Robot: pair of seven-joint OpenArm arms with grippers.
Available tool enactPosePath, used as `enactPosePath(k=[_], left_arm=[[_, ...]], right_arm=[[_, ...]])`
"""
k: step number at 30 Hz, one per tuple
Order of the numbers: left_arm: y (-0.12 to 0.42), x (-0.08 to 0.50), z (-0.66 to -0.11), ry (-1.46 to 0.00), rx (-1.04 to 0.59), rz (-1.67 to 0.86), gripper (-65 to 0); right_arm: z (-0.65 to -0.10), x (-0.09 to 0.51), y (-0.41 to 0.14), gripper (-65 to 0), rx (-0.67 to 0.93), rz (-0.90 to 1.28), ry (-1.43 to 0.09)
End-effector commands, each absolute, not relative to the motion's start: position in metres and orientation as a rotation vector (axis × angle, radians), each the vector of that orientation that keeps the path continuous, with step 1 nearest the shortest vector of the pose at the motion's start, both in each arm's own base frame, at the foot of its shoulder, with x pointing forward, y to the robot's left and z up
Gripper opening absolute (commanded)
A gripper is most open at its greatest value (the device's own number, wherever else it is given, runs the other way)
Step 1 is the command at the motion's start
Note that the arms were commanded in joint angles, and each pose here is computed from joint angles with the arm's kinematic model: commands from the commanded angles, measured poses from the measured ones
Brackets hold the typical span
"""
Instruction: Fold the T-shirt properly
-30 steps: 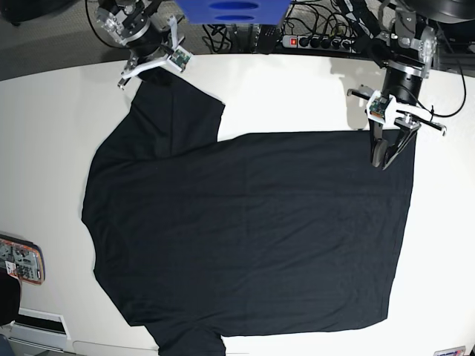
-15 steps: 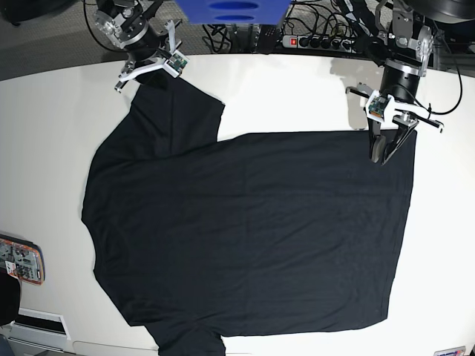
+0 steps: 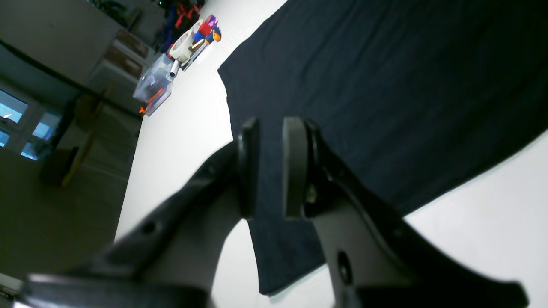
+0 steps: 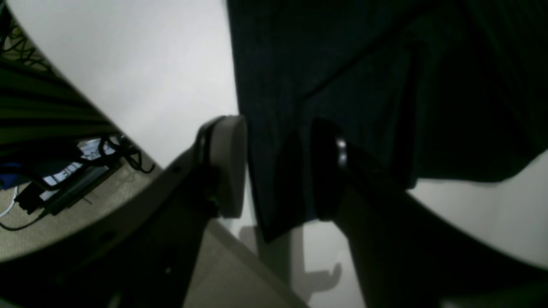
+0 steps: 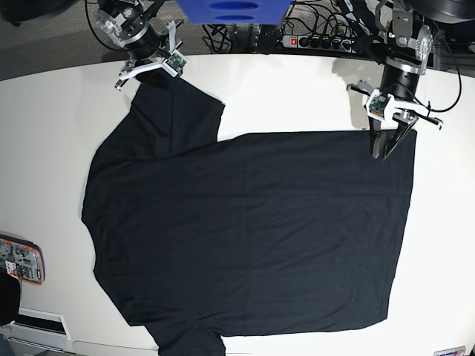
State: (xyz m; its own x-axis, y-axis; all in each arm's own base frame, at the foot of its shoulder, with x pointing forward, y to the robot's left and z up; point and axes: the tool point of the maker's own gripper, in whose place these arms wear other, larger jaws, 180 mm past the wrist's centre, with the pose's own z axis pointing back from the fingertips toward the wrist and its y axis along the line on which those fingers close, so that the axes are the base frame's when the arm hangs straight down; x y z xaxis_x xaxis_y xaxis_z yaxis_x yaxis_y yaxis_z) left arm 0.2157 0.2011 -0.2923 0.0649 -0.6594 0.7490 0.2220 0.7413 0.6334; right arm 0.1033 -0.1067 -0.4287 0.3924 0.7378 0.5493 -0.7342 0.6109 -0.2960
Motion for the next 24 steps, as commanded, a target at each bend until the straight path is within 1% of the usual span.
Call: enactPosePath(k=[1,5,9,13,14,16,17,18,24], left_arm=[[0.200,0.217,-0.281,-1.398,0.410,-0.698,-54.8],[0.200,0.217,-0.281,-1.398,0.410,-0.698,-54.8],[0.201,0.218,-0.280,-1.398,0.415,-0.697,-54.8],[0.201,0.218,-0.280,-1.398,0.417,-0.702,-54.8],[0.201,0.217,-0.281,-1.395,0.416,-0.702,-55.0],[0.202,0.217,-0.281,-1.391,0.421,-0.703,-55.3],[0.202,0.217,-0.282,-1.389,0.420,-0.703,-55.3],[0.202,0.217,-0.282,-1.389,0.420,-0.703,-55.3],[0.215,0.213,-0.303,-1.326,0.422,-0.702,-55.3]], right_arm=[[-0.441,0.089,-0.116,-41.2,-0.019,0.952,-0.615],[-0.453,0.100,-0.124,-41.3,-0.037,0.947,-0.605],[-0.451,0.113,-0.125,-41.3,-0.052,0.946,-0.629],[-0.450,0.114,-0.125,-41.9,-0.053,0.947,-0.631],[-0.450,0.113,-0.124,-44.1,-0.051,0.948,-0.630],[-0.450,0.112,-0.124,-54.7,-0.050,0.948,-0.629],[-0.450,0.112,-0.124,-61.9,-0.050,0.948,-0.629],[-0.450,0.113,-0.125,-65.0,-0.052,0.947,-0.629],[-0.450,0.113,-0.125,-65.0,-0.052,0.947,-0.629]])
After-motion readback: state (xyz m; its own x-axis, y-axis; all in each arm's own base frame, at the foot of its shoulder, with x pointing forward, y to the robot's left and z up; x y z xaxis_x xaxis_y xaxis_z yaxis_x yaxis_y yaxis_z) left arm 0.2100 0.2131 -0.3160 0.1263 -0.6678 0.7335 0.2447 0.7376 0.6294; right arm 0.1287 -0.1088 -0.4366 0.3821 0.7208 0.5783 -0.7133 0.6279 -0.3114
